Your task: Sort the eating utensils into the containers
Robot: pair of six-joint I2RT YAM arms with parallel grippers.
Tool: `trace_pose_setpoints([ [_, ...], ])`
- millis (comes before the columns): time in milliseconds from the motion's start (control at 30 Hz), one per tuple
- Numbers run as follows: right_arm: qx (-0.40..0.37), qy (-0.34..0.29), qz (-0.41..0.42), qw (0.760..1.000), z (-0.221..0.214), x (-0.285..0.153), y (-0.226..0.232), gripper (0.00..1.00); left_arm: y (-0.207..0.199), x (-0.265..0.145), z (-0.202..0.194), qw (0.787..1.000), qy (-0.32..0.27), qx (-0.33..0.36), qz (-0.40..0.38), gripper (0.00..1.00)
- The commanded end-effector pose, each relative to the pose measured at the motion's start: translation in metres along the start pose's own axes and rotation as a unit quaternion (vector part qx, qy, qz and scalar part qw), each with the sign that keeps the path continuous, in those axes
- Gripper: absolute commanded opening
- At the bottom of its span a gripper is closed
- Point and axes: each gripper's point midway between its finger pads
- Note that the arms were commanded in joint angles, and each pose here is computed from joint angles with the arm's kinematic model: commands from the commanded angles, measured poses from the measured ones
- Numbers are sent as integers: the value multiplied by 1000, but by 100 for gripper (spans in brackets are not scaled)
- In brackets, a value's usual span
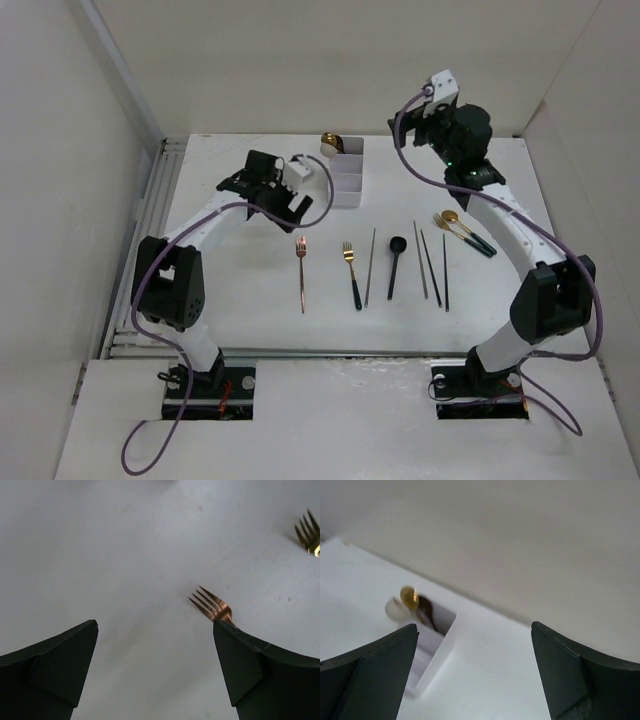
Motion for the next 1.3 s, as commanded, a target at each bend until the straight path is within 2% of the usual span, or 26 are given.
trace_pose_setpoints([
  [0,-8,109,-68,992,-74,-6,8,100,-24,-19,-26,992,85,82,-42,100],
  [133,-22,109,-131,985,-67,-17,24,100,-52,-24,-33,991,79,67,-83,100],
  [233,-27,122,-126,984,-68,-25,40,100,-76,-23,-38,990,73,3,-121,100],
  [300,-4,126,-129,984,-69,-33,46,100,-88,-19,-52,985,95,-51,-133,88],
  [367,10,134,-121,984,-75,-41,54,100,-95,-16,-58,980,111,-79,-143,79],
  [400,16,128,-122,984,-71,-46,53,100,-104,-13,-70,974,136,-91,-154,69],
  [433,20,129,-119,984,-72,-50,60,100,-107,-12,-76,971,148,-99,-158,66],
  [500,17,135,-113,984,-78,-58,70,100,-114,-11,-84,970,167,-85,-158,66],
  [667,19,140,-105,984,-80,-74,90,100,-119,-11,-81,972,170,-63,-149,69],
  [833,39,150,-113,981,-93,-89,96,100,-117,-6,-95,969,198,-82,-122,79],
  [967,44,160,-111,980,-101,-97,102,100,-118,8,-108,966,229,-83,-92,79],
  [1100,57,144,-125,980,-91,-108,96,100,-114,18,-113,968,229,-77,-73,78],
  [1267,46,139,-132,980,-88,-118,89,100,-116,29,-128,960,260,-83,-64,70],
])
Point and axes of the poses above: each gripper's point midway between its finger pads, its own x axis out along the fingers, its own y axis along the line the jaws close on, z = x × y, and after that the axes turned 6 degrees about x, right-handed
